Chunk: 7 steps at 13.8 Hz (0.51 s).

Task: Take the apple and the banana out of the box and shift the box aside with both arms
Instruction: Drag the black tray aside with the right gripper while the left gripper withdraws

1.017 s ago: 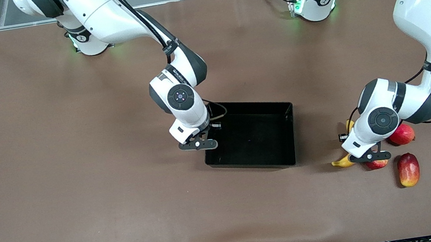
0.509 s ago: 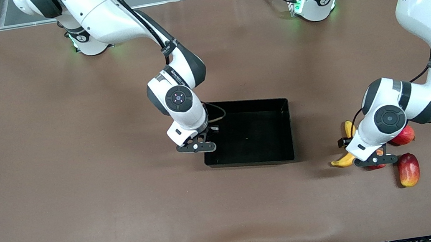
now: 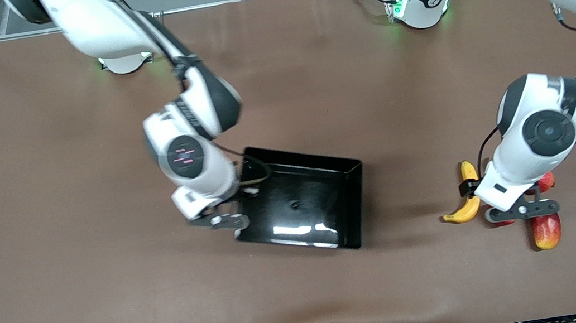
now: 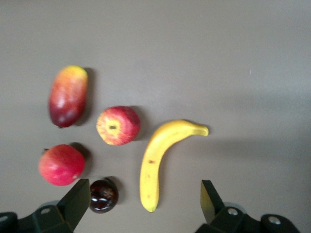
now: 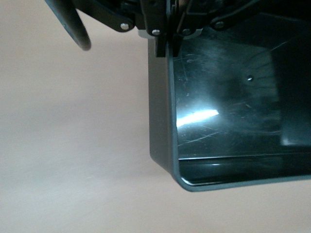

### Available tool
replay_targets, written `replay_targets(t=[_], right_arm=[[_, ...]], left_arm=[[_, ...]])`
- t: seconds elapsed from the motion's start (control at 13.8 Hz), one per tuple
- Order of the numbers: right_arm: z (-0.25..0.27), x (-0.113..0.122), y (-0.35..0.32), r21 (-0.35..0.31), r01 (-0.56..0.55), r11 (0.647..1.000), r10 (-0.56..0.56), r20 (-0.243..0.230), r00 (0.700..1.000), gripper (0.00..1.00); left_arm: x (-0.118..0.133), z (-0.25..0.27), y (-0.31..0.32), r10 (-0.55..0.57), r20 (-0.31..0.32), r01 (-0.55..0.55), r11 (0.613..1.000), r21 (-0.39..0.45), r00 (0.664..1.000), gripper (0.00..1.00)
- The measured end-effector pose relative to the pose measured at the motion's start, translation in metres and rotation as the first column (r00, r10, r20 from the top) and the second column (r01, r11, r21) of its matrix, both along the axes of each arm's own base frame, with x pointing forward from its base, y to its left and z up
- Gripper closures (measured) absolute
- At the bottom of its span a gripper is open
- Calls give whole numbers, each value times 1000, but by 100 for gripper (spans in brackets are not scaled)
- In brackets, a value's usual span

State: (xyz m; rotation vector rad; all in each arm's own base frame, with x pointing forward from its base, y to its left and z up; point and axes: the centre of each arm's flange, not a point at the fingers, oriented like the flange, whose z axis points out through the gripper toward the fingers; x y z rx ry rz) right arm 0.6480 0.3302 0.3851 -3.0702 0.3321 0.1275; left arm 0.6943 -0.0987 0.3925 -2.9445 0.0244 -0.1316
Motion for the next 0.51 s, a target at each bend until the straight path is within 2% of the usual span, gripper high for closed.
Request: replay_targets(t=[0.07,0.22,0.51], right_arm=[[19,6,-31,9,13,1000,-13,-25,1000,94],[45,15,-94,9,43,999,-42,-65,997,94],[33,27,-238,43,-22,999,27,-113,993,94]], left_arm=[[-1,17,4,12,16,-12,1000,-10,1000,0],[-8,46,11,55,8,-54,996,-69,998,0],[-27,106,32,85,-27,-87,992,-88,996,0]])
